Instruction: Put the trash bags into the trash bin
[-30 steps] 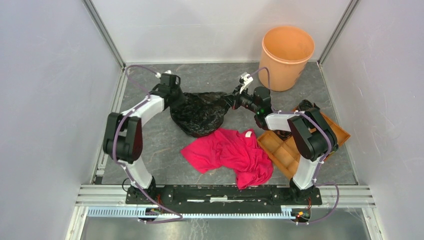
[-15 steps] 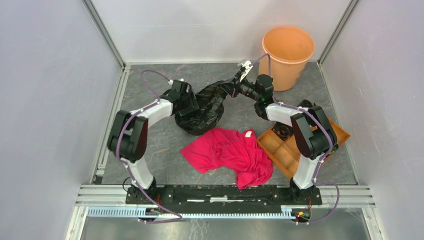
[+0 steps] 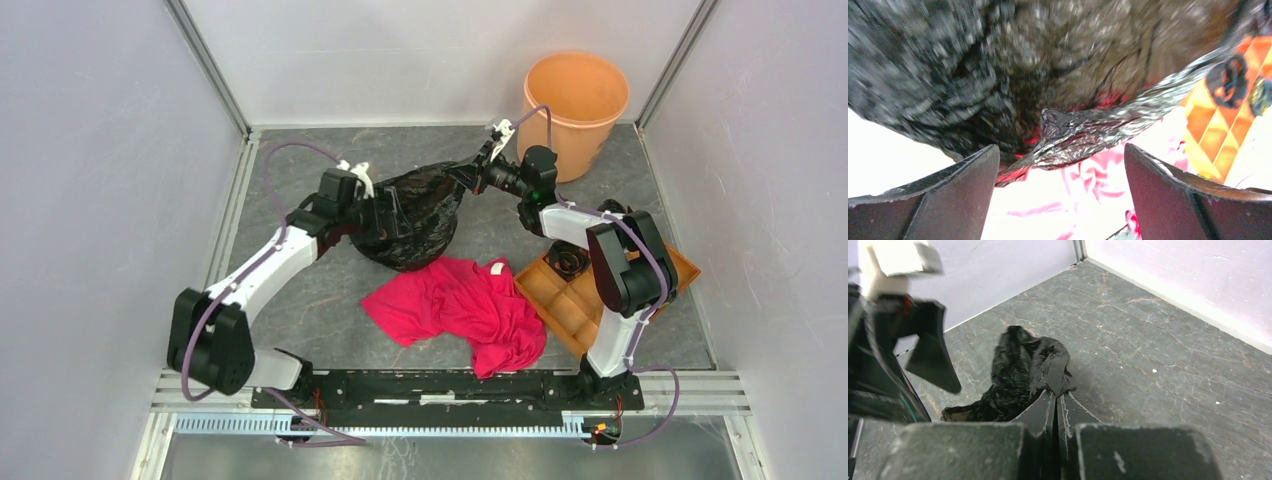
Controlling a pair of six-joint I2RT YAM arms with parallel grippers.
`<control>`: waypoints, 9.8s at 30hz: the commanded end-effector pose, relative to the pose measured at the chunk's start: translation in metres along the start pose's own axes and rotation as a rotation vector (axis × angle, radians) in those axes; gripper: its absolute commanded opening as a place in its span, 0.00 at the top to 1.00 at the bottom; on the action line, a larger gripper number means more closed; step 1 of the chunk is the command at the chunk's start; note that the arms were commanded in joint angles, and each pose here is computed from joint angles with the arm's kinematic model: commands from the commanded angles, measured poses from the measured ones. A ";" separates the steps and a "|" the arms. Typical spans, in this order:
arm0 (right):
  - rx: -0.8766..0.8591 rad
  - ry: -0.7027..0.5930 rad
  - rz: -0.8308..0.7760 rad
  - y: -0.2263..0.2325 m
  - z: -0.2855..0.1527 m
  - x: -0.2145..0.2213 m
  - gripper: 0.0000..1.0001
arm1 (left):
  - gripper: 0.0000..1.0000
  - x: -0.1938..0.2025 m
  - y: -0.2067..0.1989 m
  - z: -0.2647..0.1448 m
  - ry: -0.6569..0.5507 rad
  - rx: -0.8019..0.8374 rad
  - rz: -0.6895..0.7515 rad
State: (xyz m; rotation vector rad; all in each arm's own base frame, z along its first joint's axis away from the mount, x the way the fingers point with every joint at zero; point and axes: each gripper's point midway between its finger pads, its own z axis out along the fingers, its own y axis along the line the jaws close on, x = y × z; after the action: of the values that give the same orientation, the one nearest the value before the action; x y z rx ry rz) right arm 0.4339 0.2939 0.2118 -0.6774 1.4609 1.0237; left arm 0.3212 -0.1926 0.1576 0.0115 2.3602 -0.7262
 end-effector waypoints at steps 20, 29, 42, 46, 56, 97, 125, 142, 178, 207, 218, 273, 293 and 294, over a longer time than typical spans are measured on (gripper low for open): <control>0.008 0.084 0.047 -0.015 0.000 0.029 0.69 | 0.85 0.035 -0.009 0.025 0.215 0.029 0.178; 0.378 0.111 0.058 -0.073 -0.042 0.034 0.08 | 0.98 -0.111 -0.028 -0.062 -0.250 -0.228 0.231; 0.432 0.127 0.082 -0.085 -0.056 0.051 0.02 | 0.98 -0.197 -0.033 -0.235 -0.871 -0.422 0.053; 0.428 0.136 0.094 -0.086 -0.054 0.055 0.02 | 0.98 -0.123 -0.030 -0.115 -0.526 -0.269 0.070; 0.453 0.121 0.194 -0.073 -0.065 0.060 0.02 | 0.98 -0.061 -0.097 -0.018 -0.247 0.233 -0.157; 0.771 -0.077 -0.153 0.014 -0.072 0.018 0.11 | 0.98 -0.108 -0.161 0.087 -0.211 0.420 -0.323; 1.003 -0.019 -0.247 0.005 -0.048 0.028 0.80 | 0.95 -0.110 -0.175 0.070 -0.170 0.494 -0.317; 0.880 -0.086 0.007 -0.019 -0.073 0.044 1.00 | 0.07 -0.060 0.056 -0.009 -0.217 -0.154 -0.244; 0.786 0.035 -0.009 -0.027 -0.069 0.062 1.00 | 0.98 -0.044 0.116 0.118 -0.029 -0.093 -0.545; 0.433 0.079 -0.168 0.095 -0.030 0.014 0.99 | 0.98 -0.012 0.075 -0.090 -0.356 -0.222 -0.285; 0.344 0.099 -0.182 0.113 -0.019 -0.007 0.99 | 0.98 -0.054 0.048 -0.132 -0.450 -0.209 -0.234; 1.075 0.260 -0.545 -0.143 -0.107 -0.193 0.02 | 0.98 -0.152 0.093 -0.156 -0.846 -0.469 -0.076; 1.134 0.457 -0.595 -0.232 -0.096 -0.129 0.23 | 0.98 -0.151 0.084 -0.162 -0.854 -0.426 -0.073; 1.134 0.466 -0.598 -0.233 -0.097 -0.127 0.25 | 0.98 -0.150 0.083 -0.163 -0.855 -0.425 -0.072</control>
State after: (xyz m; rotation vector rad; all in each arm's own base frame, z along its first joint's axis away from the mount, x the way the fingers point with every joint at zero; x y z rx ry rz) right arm 0.6121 0.0949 0.2660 -0.4376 1.8075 -0.4373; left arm 0.3602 -0.0124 0.2914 -0.4397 1.7057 -0.1126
